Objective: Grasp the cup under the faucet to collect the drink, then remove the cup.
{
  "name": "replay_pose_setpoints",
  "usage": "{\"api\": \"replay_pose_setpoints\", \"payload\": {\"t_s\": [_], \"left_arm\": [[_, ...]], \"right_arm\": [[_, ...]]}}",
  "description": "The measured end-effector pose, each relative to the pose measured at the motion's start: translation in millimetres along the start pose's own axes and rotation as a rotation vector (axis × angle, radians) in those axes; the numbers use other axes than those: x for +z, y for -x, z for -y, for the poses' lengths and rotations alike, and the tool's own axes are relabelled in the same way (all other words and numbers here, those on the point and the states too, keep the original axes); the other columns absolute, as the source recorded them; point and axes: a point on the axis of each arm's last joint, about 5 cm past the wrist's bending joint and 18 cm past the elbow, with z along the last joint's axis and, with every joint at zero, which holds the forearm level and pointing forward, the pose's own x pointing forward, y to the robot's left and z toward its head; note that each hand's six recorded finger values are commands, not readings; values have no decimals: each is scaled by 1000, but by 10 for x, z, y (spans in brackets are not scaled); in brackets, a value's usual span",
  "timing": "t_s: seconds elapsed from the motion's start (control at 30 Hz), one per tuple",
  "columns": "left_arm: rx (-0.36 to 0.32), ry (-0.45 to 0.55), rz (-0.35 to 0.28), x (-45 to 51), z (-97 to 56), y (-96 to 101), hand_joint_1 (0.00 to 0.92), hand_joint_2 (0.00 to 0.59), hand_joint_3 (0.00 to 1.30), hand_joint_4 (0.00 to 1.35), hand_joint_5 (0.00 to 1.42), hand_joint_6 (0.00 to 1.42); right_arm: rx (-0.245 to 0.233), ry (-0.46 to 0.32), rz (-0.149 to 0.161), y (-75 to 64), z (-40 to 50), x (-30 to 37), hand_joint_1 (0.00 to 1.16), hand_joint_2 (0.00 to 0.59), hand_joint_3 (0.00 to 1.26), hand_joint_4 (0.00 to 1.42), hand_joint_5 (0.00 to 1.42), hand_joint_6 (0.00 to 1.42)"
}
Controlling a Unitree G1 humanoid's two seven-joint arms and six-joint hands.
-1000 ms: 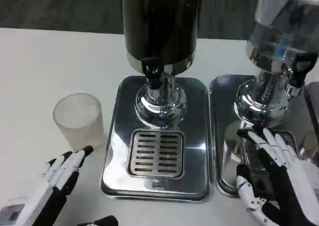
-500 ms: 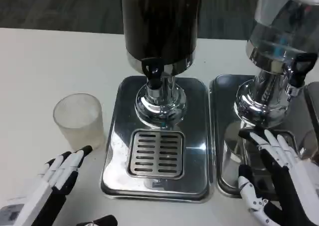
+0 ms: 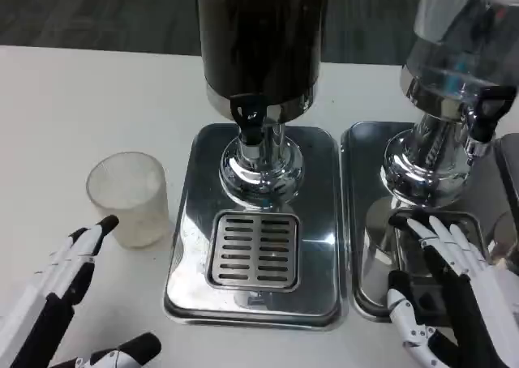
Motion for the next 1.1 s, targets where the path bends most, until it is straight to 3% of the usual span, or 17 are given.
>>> {"api": "replay_pose_setpoints", "payload": {"t_s": [0.2,0.33,0.6,0.87,1.1], "left_arm": [[60,41,20,-33,-14,-22,0,39,0,0,0,143],[139,61,26,-55,-20,4,0,41,0,0,0,158],[199,68,21,-103,-54,-25,0,36,0,0,41,166],[244,99,2,-173,-83,-105,0,15,0,0,100,230],[196,132,-4,-273,-151,-238,0,11,10,0,115,246]], "right_arm": [[-2,-4,-3,2,-8,6,274,494,195,85,39,58],[-3,-6,-4,3,-11,7,274,494,196,86,45,61],[0,-16,-8,-1,-22,-3,274,494,197,86,49,64],[1,-19,6,-42,-8,-14,274,494,209,86,50,77],[9,-26,-2,-38,-1,-26,274,494,210,93,55,79]]}}
